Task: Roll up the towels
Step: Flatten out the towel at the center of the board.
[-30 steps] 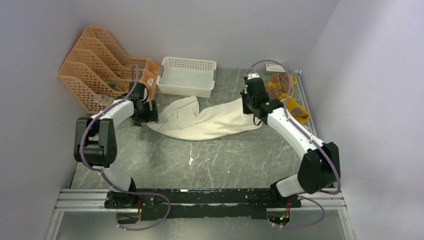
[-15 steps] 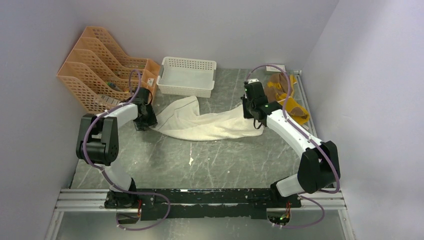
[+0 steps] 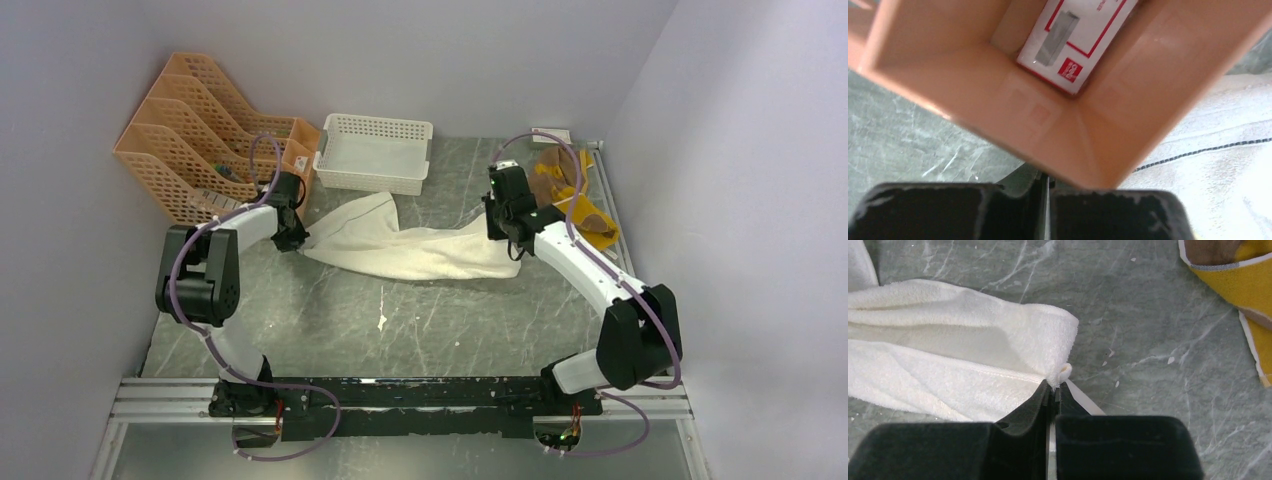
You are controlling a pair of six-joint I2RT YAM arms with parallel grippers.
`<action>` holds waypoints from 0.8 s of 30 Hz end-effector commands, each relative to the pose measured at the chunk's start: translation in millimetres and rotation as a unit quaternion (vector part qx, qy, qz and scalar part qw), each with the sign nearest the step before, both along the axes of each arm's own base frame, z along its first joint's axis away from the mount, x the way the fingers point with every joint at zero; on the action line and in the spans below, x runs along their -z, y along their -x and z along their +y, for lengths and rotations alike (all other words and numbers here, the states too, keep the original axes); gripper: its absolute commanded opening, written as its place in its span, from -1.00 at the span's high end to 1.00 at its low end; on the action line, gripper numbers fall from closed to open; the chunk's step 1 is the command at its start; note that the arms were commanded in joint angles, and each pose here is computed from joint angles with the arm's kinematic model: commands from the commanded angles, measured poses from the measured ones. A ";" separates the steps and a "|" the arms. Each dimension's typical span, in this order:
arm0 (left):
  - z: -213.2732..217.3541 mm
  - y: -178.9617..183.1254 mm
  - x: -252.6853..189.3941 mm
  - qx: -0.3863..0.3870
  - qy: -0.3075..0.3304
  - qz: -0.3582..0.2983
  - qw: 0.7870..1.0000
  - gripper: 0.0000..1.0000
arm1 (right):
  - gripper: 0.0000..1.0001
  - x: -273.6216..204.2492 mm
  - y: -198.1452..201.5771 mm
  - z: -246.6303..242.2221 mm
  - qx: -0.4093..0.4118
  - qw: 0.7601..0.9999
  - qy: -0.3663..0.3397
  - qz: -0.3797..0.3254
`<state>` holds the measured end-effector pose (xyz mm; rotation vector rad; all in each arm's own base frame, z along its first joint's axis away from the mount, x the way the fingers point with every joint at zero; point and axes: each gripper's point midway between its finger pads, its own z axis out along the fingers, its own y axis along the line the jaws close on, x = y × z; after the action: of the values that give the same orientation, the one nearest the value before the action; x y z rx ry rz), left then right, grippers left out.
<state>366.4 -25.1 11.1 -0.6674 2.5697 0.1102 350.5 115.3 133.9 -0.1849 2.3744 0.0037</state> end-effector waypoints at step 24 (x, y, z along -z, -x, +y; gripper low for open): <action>-19.1 -17.9 -82.0 0.124 0.014 -0.046 0.991 0.86 | 1.00 -21.7 -5.1 -31.0 0.085 0.994 -0.037 -0.054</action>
<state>400.9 -42.5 90.6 -0.4151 2.5077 -0.0285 352.0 81.8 149.1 0.0348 2.3148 -0.0346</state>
